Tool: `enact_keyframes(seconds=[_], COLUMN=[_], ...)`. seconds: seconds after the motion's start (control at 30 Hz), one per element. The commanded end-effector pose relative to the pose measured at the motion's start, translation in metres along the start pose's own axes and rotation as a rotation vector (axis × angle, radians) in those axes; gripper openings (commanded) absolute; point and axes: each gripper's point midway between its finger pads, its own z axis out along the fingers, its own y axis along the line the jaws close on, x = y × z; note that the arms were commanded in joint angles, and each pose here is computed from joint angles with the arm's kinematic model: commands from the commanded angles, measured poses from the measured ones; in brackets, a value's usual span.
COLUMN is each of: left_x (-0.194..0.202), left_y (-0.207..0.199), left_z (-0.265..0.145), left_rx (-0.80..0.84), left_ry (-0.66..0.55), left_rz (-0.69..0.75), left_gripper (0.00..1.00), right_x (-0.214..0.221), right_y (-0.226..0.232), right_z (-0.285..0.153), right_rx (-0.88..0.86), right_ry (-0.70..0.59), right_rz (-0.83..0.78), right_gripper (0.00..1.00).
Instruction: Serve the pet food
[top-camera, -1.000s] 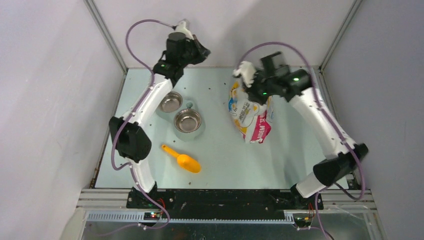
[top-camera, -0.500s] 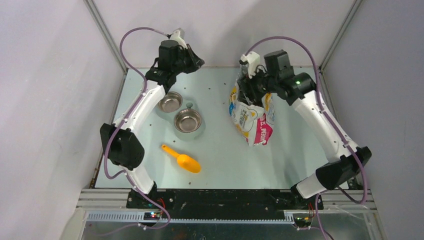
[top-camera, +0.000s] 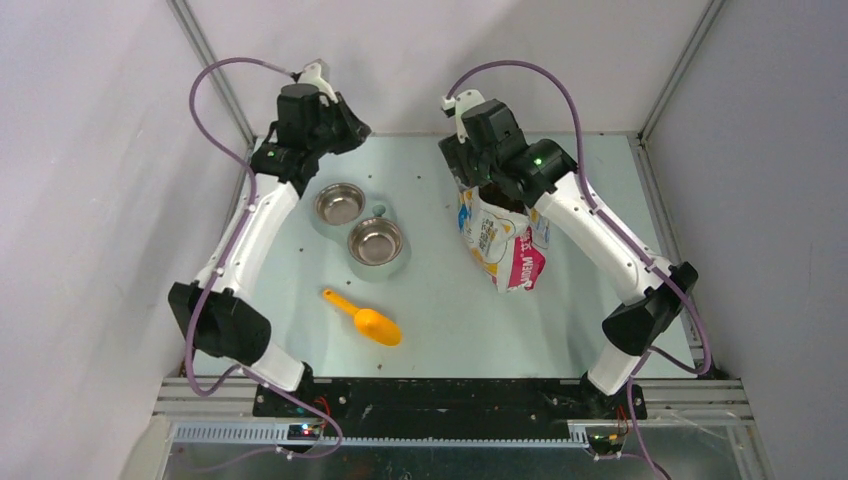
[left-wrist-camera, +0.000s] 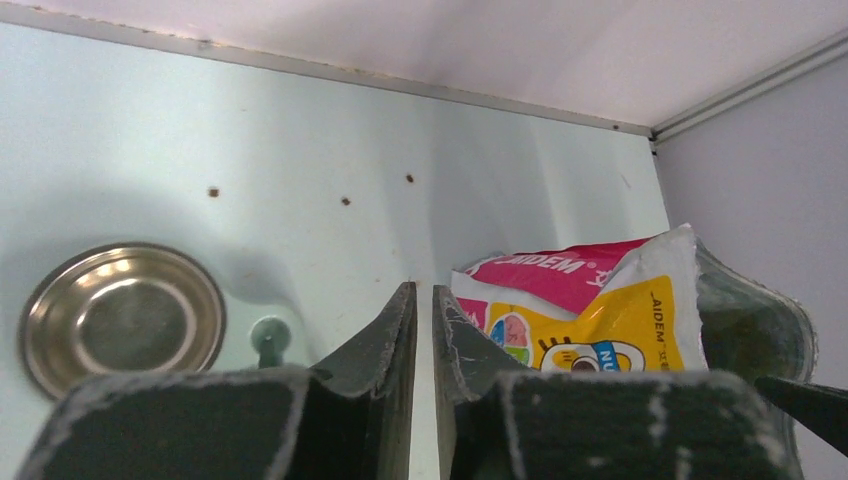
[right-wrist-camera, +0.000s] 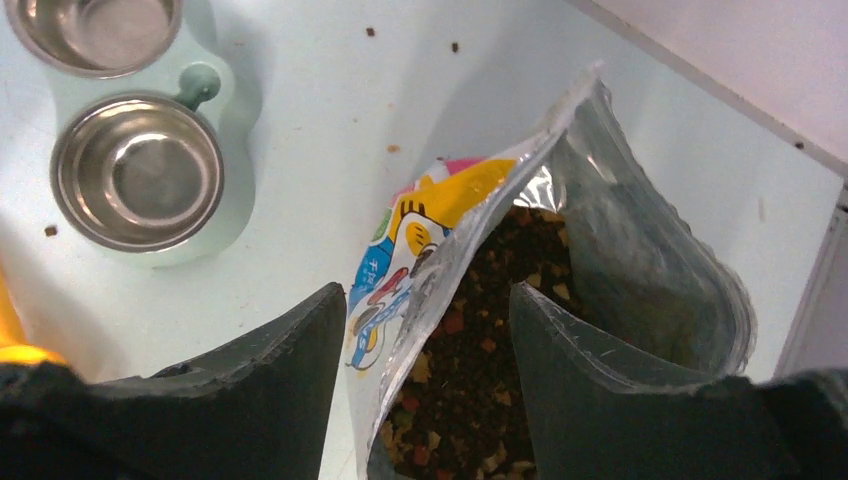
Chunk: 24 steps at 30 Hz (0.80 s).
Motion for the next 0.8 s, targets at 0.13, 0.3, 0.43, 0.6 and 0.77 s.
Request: enact_keyframes(seconds=[0.13, 0.3, 0.43, 0.6, 0.77], left_x=[0.012, 0.013, 0.008, 0.004, 0.009], left_y=[0.029, 0.033, 0.033, 0.032, 0.025], left_z=[-0.031, -0.037, -0.043, -0.045, -0.036], left_rx=[-0.076, -0.063, -0.061, -0.045, 0.015], left_ry=[0.051, 0.055, 0.048, 0.048, 0.086], left_rz=[0.031, 0.042, 0.052, 0.086, 0.112], left_gripper=[0.18, 0.19, 0.19, 0.19, 0.19], right_x=[0.021, 0.023, 0.005, -0.038, -0.065], right_y=[-0.013, -0.002, -0.006, -0.030, -0.052], right_z=[-0.001, 0.006, 0.015, 0.010, 0.013], right_rx=[0.139, 0.071, 0.062, 0.049, 0.007], right_ry=[0.073, 0.099, 0.065, -0.053, -0.141], right_rz=[0.127, 0.169, 0.199, 0.305, 0.415], right_gripper=[0.56, 0.44, 0.17, 0.00, 0.00])
